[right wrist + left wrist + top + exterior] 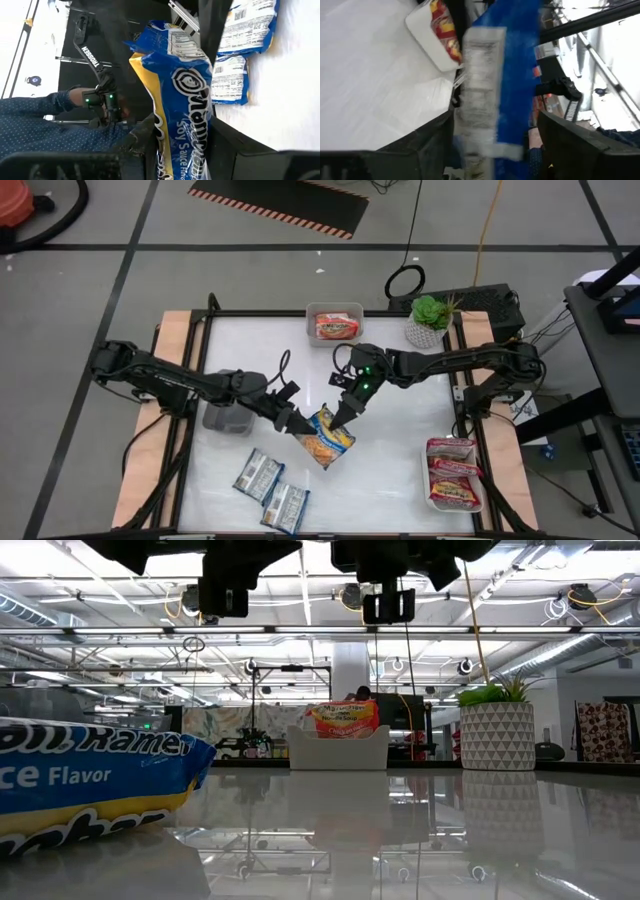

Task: Sort Maruchan noodles
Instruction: Put the top blue noodle pack into the black bin

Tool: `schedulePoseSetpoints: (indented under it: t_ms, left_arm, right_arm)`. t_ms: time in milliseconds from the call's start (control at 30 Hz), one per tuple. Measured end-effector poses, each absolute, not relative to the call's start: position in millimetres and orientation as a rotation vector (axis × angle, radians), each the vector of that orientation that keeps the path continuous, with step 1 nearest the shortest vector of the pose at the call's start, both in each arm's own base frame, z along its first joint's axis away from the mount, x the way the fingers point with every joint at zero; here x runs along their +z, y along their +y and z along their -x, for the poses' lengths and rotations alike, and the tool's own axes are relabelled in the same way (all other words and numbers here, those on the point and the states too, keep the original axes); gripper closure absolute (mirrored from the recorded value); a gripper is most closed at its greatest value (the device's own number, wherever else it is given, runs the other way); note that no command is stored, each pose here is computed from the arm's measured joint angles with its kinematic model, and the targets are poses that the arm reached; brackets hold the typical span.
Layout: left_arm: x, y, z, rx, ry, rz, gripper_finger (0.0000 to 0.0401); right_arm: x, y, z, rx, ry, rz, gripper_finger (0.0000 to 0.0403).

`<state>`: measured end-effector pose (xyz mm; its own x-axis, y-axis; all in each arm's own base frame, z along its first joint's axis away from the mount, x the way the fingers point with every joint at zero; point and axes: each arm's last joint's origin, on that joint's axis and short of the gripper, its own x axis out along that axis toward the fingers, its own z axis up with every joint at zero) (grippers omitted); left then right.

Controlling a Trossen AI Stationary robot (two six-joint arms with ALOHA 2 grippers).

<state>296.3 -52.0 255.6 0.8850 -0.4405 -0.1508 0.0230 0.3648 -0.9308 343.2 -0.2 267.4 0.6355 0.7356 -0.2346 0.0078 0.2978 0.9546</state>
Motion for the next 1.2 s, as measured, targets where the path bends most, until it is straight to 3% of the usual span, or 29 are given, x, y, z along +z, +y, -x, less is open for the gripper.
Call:
schedulePoseSetpoints:
  t_ms: [400, 667, 1200]
  left_arm:
    - [250, -46, -296, -0.281, 0.447, 1.121, 0.0271]
    - [252, -37, -297, -0.278, 0.422, 1.133, 0.0262]
    - [281, -4, -301, -0.354, 0.105, 1.159, 0.0270]
  right_arm:
    - [257, -1, -349, 0.527, 0.763, -1.165, 0.0289]
    - [263, -10, -346, 0.479, 0.727, -1.188, 0.0272]
    - [314, -56, -321, 0.253, 0.354, -1.186, 0.0112]
